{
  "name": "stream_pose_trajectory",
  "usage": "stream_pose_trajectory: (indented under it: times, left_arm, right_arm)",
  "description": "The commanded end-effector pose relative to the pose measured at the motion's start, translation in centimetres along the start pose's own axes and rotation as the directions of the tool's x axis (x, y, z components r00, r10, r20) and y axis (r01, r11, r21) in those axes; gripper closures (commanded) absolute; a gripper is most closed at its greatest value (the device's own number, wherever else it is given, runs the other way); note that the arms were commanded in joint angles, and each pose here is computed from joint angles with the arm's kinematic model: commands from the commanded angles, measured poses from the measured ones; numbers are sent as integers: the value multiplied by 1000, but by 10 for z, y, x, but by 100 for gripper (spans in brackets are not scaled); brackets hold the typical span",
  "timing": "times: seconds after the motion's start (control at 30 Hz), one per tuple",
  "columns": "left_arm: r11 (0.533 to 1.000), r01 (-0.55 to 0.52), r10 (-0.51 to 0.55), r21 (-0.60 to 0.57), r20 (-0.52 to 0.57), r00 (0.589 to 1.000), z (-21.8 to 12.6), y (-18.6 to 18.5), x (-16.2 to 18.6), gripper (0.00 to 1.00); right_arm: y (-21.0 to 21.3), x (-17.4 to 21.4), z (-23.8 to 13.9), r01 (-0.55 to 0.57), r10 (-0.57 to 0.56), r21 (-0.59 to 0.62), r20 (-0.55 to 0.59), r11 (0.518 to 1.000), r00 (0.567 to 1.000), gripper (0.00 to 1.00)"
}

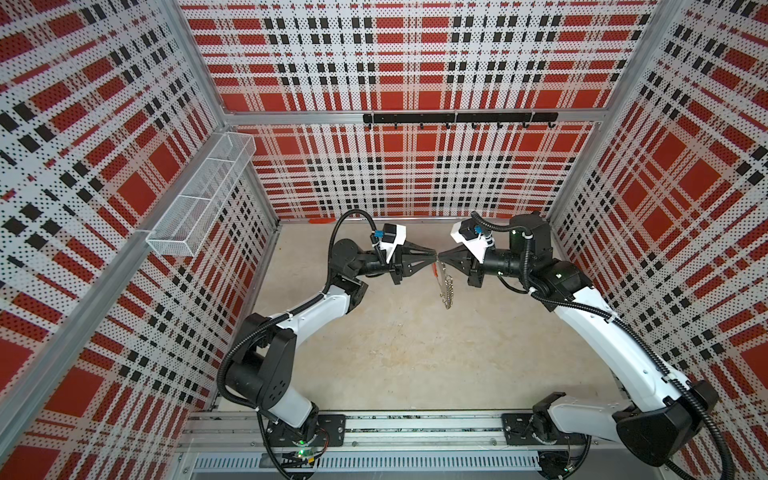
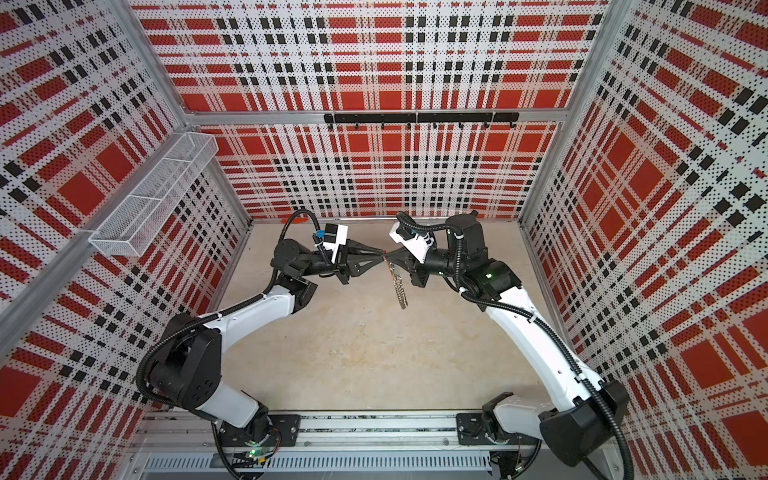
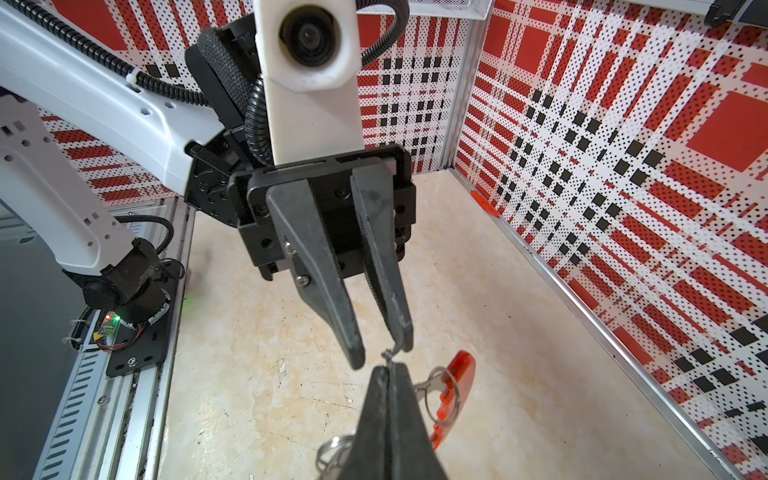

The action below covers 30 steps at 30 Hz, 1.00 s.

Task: Put the keys on the keyring

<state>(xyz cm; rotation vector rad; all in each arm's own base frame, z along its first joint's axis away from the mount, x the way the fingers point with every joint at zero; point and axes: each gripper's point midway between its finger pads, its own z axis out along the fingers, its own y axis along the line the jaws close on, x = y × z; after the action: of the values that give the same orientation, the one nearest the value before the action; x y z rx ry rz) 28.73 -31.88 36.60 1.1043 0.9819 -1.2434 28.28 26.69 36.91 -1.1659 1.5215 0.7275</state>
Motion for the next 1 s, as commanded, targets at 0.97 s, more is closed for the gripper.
stream_pose_trajectory:
  times: [0.97]
  left_arm:
    - [999,9,-9,35,3,1000,4,0,-6,87]
  right_arm:
    - [6,-26,2,61,-60,-31,55,998,997,100]
